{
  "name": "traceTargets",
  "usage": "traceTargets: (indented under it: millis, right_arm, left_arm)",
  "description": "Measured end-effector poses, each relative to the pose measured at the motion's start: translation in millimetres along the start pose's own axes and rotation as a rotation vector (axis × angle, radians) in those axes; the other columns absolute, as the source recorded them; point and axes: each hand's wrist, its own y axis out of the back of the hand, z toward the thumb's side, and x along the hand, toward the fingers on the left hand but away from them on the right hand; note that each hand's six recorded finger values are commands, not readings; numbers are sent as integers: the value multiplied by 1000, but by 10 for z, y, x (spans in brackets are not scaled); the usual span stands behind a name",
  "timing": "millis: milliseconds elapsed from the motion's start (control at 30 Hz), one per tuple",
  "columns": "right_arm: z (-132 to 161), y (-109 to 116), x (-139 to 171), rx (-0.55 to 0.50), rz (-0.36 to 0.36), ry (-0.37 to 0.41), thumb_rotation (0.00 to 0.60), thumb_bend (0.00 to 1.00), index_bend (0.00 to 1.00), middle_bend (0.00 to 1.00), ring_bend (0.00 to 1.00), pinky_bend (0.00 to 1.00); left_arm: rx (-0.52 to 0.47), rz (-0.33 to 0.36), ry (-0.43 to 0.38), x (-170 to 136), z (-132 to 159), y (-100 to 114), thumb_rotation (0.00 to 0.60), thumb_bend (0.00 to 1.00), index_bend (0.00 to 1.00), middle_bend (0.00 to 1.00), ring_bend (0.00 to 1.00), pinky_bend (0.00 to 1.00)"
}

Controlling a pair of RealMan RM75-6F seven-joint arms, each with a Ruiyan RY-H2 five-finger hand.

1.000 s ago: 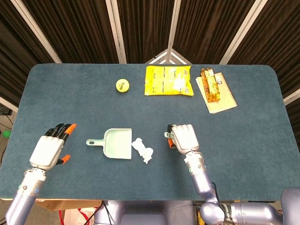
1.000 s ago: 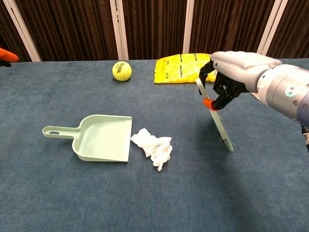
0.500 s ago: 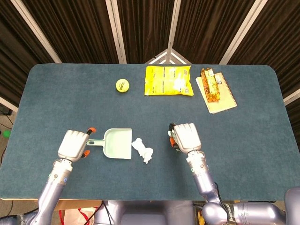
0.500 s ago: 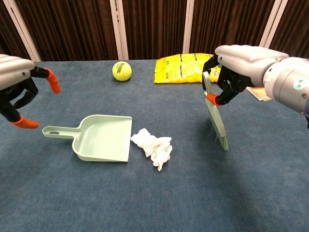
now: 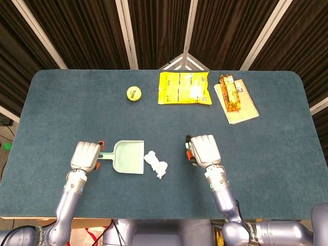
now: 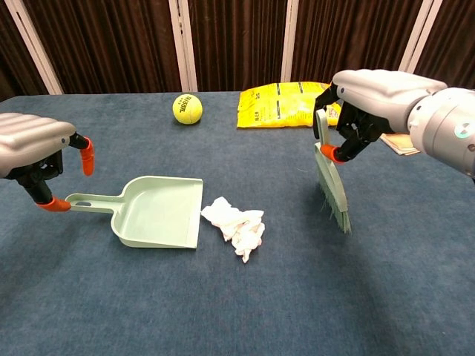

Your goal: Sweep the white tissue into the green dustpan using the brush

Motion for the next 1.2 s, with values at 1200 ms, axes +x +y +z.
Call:
traceTargets:
  millis: [1200]
  right_arm:
    - [18, 14, 29, 6, -3, 4, 600, 452, 740, 911, 936, 870]
  left_arm:
    - [-79, -80, 46, 189, 191, -265, 600, 577, 664, 1000, 1000, 1000]
